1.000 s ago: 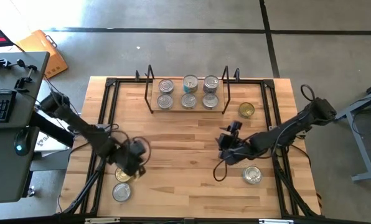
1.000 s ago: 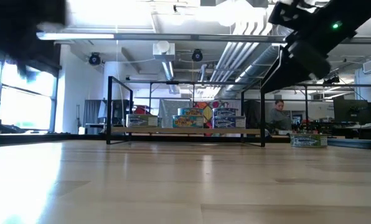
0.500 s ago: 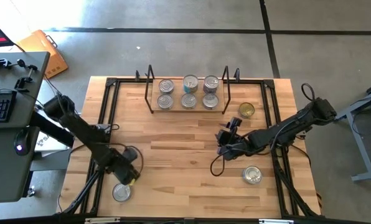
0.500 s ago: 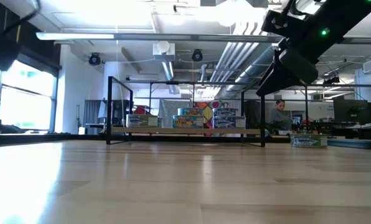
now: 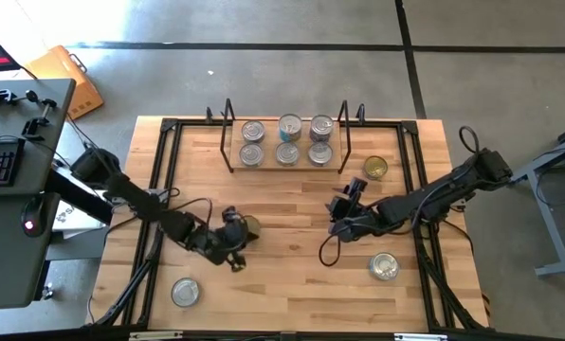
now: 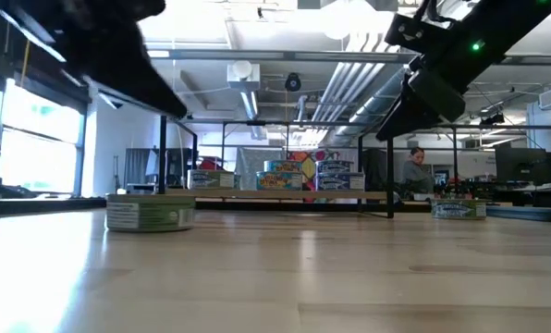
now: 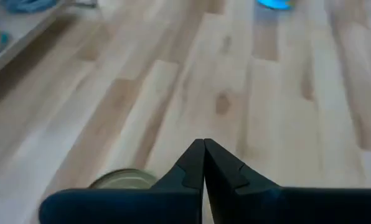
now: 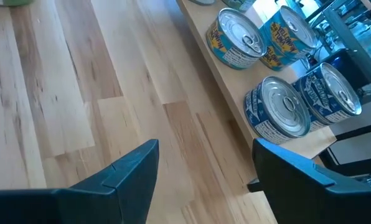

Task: Stack canned seafood by type on shelf
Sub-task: Stack the green tuna can on top of the green tuna can on the shelf

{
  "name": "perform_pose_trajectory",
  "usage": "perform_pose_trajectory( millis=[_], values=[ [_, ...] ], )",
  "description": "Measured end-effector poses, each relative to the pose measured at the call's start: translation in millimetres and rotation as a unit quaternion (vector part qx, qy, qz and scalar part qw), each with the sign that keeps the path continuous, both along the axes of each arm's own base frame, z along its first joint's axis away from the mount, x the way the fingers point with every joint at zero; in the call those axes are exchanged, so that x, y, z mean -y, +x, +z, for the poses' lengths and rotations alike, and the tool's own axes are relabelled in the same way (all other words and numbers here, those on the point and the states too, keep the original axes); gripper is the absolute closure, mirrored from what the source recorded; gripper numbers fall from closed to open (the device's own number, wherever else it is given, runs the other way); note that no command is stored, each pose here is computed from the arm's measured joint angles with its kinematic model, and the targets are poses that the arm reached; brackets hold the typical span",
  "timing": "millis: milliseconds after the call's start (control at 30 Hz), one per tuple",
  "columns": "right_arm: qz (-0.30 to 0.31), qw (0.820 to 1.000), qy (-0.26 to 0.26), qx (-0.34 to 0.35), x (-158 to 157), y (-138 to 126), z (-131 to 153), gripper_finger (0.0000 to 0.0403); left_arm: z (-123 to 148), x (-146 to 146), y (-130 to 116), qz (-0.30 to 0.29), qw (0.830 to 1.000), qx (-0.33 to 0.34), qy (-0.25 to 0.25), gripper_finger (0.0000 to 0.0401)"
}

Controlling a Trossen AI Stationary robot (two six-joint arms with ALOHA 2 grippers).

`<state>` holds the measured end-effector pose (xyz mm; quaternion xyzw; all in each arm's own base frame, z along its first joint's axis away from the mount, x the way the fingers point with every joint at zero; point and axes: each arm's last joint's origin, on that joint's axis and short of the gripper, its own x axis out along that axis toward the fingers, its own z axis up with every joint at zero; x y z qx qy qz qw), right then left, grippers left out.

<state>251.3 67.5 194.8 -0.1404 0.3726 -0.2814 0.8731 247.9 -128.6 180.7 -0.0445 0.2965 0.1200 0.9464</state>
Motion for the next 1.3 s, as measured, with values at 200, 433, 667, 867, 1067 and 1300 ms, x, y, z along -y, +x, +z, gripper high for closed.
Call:
perform_pose_trajectory(
  millis=[200, 433, 667, 867, 1067, 1300],
  values=[
    [0.000, 1.000, 0.013, 0.007, 6.1, 5.0, 1.1, 0.0151, -18.4, -33.1, -9.2, 0.098, 0.988, -0.122, -0.018, 0.0401],
    [0.001, 1.000, 0.018, 0.016, 10.4, 9.0, 2.5, 0.0151, -30.2, -65.2, -3.8, 0.119, 0.962, -0.222, -0.105, 0.0401],
    [0.012, 0.999, 0.034, 0.020, 9.2, 10.6, 2.9, 0.0151, -11.3, -50.2, 30.1, -0.034, 0.982, -0.060, -0.176, 0.0401],
    [0.154, 0.983, 0.102, -0.001, -2.9, 31.5, -10.6, 0.0151, -2.4, -38.3, 35.9, -0.119, 0.987, -0.001, -0.111, 0.0401],
    [0.492, 0.840, 0.219, 0.062, -21.9, 74.9, -41.7, 0.0153, -14.4, -36.5, 36.5, -0.145, 0.979, -0.043, -0.136, 0.0401],
    [0.519, 0.780, 0.344, 0.062, -0.6, 110.5, -85.0, 0.0204, -47.8, -42.5, 46.5, -0.155, 0.975, -0.096, -0.131, 0.0401]
  ],
)
